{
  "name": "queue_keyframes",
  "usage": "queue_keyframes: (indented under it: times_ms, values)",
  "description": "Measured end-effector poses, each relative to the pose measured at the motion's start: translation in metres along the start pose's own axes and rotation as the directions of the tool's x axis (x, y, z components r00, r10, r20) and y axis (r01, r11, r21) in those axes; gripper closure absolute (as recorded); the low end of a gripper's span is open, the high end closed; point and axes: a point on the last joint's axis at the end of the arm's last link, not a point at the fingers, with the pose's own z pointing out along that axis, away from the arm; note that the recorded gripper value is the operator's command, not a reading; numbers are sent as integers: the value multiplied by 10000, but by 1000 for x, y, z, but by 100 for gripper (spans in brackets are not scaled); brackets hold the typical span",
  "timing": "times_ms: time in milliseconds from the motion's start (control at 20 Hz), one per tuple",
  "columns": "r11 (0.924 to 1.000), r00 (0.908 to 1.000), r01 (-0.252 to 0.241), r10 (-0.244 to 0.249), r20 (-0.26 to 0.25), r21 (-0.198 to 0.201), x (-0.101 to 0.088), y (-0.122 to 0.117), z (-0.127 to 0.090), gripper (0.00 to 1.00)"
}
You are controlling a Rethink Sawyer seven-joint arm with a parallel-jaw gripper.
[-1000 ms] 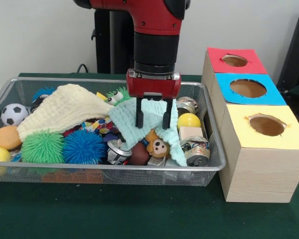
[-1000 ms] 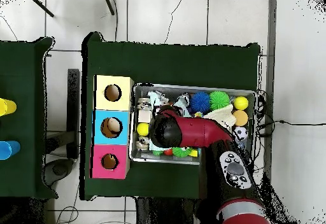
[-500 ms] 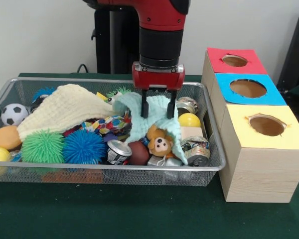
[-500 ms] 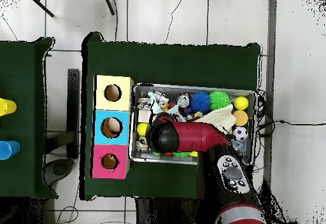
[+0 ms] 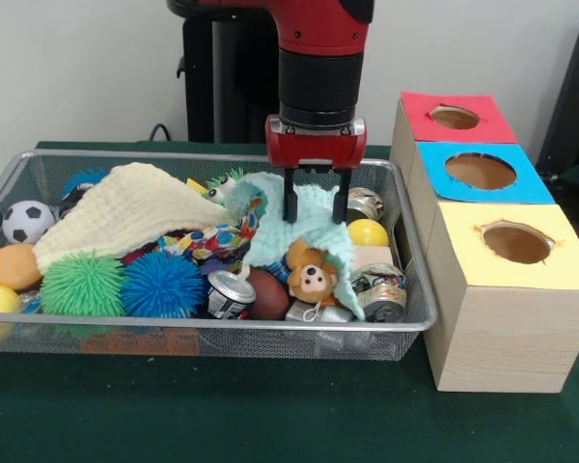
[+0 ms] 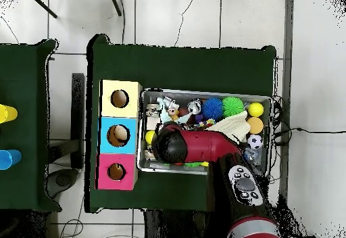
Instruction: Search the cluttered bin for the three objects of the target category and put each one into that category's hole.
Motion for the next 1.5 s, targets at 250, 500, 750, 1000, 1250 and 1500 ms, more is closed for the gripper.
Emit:
queue_keyframes:
  times_ms: [250,500,750,1000,1250,1500]
  values:
    - [10000,10000,28,-27,52,-82,-2,3,-2,0]
    - [9999,10000,69,-68,73,-159,-3,7,-2,100]
    - [9994,9997,221,-219,101,-250,-3,9,0,100]
    - [9991,9996,266,-262,132,-317,-4,11,0,100]
    - [9988,9995,275,-268,179,-410,-6,14,0,100]
    - [9984,9994,242,-228,266,-509,-14,12,-13,100]
